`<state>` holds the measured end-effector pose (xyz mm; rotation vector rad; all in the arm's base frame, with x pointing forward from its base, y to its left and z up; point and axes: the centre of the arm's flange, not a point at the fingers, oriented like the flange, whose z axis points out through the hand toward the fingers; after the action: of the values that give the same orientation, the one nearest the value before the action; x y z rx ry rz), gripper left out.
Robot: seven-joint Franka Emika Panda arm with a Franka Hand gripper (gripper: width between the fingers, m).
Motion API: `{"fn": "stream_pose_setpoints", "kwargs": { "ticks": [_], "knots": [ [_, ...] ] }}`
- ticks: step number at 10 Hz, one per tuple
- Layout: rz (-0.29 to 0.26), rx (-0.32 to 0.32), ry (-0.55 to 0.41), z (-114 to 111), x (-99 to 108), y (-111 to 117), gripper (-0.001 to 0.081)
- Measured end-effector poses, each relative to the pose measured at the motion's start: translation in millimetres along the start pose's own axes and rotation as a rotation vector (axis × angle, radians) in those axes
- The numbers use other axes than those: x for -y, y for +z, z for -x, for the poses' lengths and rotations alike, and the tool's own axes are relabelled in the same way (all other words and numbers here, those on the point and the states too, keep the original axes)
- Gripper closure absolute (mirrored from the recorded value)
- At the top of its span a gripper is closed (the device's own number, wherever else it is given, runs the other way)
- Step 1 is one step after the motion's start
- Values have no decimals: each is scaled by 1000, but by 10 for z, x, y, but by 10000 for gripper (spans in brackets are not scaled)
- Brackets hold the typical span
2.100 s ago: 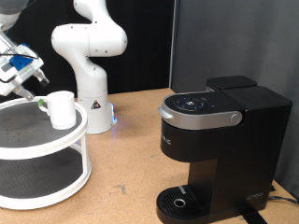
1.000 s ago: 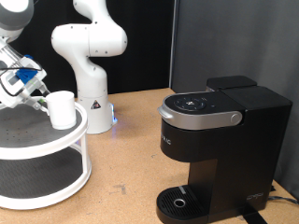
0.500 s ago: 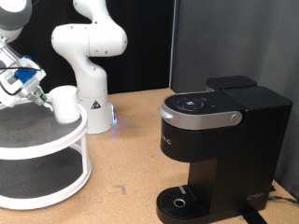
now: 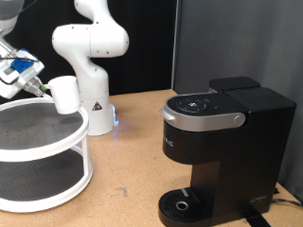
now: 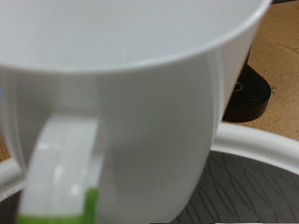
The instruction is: Make a cup of coffee with the keurig machine
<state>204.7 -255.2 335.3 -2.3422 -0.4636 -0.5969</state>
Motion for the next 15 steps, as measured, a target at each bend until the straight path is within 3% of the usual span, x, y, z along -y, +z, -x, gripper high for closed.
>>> {"fn": "stream_pose_setpoints", "kwargs": {
  "ticks": [5, 7, 9, 11, 15],
  "knots": [
    [3, -21, 3, -115, 59, -220, 740],
    [-17, -78, 16, -141, 68, -178, 740],
    [27, -178, 61, -306, 33, -38, 740],
    [68, -203, 103, -565, 32, 161, 740],
    [91, -106, 158, -1000, 93, 544, 740]
  ]
}}
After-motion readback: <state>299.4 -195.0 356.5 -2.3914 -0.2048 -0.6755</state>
